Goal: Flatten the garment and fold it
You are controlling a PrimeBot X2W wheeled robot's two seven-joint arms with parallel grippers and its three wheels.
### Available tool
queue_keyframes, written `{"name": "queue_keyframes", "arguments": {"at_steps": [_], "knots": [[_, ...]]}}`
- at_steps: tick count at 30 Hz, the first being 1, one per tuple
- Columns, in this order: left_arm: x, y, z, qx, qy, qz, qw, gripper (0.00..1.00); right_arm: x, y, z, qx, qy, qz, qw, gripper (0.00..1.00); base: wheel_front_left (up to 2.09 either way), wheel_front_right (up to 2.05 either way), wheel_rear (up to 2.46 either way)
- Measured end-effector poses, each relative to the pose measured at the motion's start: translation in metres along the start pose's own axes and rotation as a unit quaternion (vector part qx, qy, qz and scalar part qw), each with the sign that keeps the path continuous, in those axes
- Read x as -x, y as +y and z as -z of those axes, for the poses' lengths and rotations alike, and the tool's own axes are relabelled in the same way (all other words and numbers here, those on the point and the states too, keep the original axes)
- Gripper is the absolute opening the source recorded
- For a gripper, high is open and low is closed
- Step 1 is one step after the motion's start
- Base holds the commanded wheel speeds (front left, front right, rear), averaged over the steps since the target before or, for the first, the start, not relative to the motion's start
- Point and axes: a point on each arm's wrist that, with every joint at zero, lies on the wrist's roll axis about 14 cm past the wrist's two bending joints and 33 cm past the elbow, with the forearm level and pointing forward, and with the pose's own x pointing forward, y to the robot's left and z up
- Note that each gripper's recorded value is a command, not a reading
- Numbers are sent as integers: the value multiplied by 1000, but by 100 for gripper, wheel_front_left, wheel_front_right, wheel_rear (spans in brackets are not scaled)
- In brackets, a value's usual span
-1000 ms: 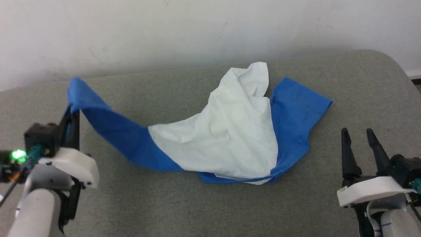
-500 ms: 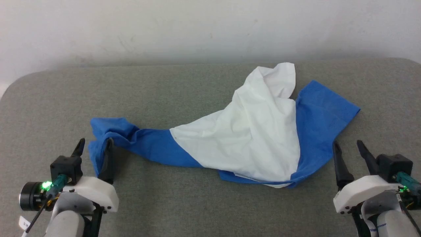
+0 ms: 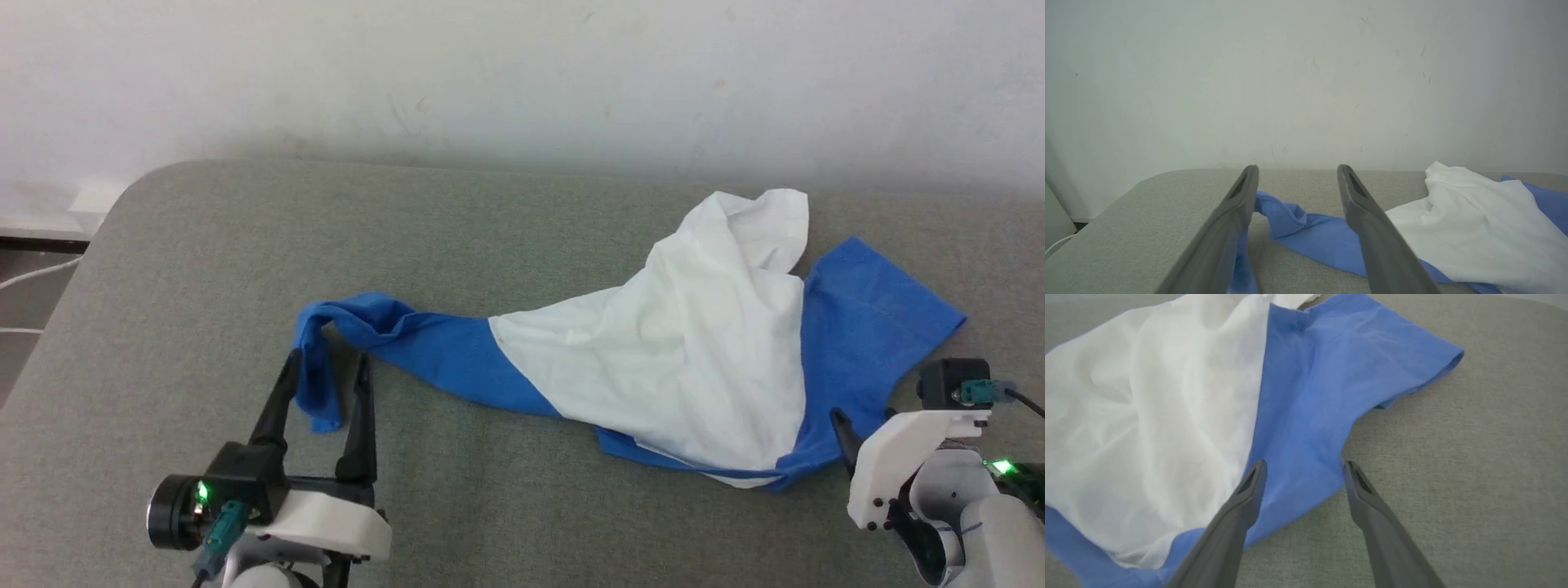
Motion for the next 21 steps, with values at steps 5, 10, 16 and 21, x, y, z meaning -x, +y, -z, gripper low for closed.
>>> {"name": "queue_keyframes", "arguments": {"at_steps": [5,10,16,21], "knots": [[9,1,9,8,15,-7,1000,100,-9,3,23,14,59,-6,998,29,0,0,0],[8,0,12,12,19,-5,1000,100,-8,7,32,16,73,-13,997,0,0,0,0],[3,-13,14,19,20,15,1000,100,16,-13,22,1,39,7,999,0,0,0,0],[0,-31,13,27,17,40,999,100,59,-49,18,-10,25,54,998,0,0,0,0]]}}
